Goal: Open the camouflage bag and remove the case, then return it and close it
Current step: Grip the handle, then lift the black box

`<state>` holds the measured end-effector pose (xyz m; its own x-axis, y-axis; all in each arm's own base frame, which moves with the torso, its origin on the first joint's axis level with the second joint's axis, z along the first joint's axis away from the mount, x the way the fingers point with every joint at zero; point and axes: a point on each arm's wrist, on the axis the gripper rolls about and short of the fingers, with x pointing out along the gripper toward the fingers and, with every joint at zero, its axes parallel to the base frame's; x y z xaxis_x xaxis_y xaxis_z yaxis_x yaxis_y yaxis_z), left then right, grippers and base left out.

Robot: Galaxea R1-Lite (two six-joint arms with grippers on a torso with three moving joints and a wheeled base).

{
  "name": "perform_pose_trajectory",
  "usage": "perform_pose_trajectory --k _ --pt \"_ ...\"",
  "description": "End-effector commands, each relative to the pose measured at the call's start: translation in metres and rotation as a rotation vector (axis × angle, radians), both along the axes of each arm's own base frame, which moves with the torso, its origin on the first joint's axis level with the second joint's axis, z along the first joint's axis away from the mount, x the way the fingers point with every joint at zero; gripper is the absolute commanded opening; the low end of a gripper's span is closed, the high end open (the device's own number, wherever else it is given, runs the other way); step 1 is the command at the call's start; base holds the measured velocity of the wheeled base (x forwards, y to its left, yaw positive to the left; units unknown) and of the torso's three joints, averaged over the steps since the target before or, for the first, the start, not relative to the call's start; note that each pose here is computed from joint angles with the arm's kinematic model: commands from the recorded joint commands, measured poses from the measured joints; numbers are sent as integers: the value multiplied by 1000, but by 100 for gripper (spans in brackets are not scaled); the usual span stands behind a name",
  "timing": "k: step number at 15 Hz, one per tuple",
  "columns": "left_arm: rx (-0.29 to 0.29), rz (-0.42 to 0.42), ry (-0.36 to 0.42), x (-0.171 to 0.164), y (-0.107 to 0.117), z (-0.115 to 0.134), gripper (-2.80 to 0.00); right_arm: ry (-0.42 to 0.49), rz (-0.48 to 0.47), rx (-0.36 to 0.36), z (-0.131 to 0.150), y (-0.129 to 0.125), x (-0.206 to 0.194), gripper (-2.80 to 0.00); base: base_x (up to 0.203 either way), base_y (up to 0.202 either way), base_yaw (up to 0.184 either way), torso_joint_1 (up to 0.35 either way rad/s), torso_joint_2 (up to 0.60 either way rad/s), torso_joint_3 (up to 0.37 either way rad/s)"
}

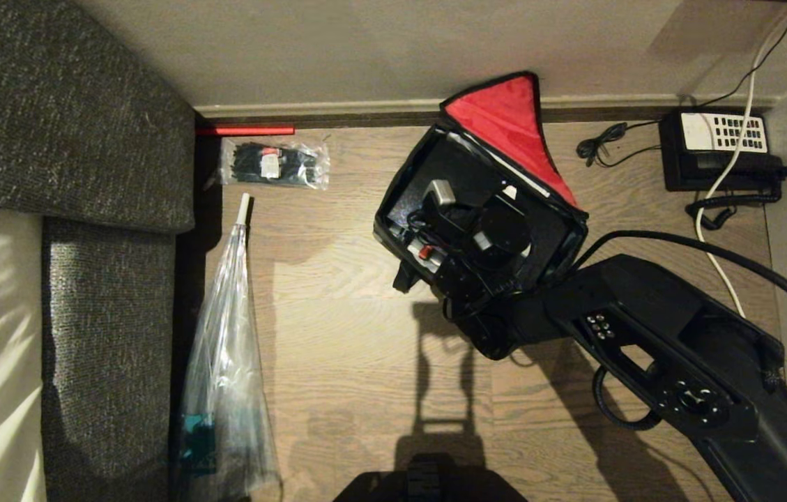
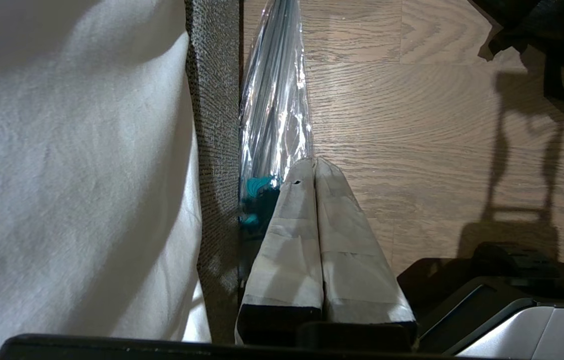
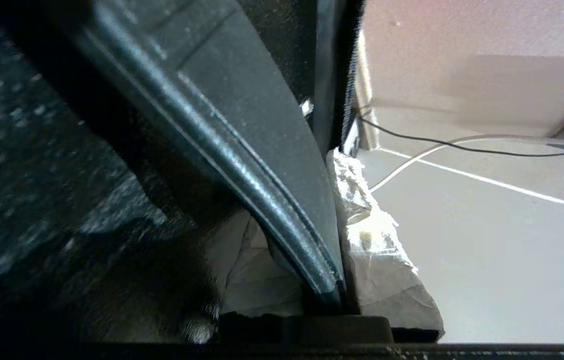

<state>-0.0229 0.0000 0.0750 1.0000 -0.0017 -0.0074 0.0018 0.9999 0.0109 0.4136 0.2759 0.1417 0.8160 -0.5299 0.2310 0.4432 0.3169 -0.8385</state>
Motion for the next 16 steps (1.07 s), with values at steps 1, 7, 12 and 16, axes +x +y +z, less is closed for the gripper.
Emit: perform_pose_trajectory --k 1,7,12,16 --pt "1 0 0 0 0 0 -280 -25 38 16 29 12 -24 -280 0 0 0 0 0 0" --pt "0 0 0 0 0 0 -280 -33 73 -9 71 18 -58 -280 0 0 0 0 0 0" --pt "0 0 0 0 0 0 -280 -43 71 -4 109 3 -74 -280 0 0 0 0 0 0" --pt "1 1 0 0 0 0 -280 -55 86 6 132 -2 -89 -280 0 0 0 0 0 0"
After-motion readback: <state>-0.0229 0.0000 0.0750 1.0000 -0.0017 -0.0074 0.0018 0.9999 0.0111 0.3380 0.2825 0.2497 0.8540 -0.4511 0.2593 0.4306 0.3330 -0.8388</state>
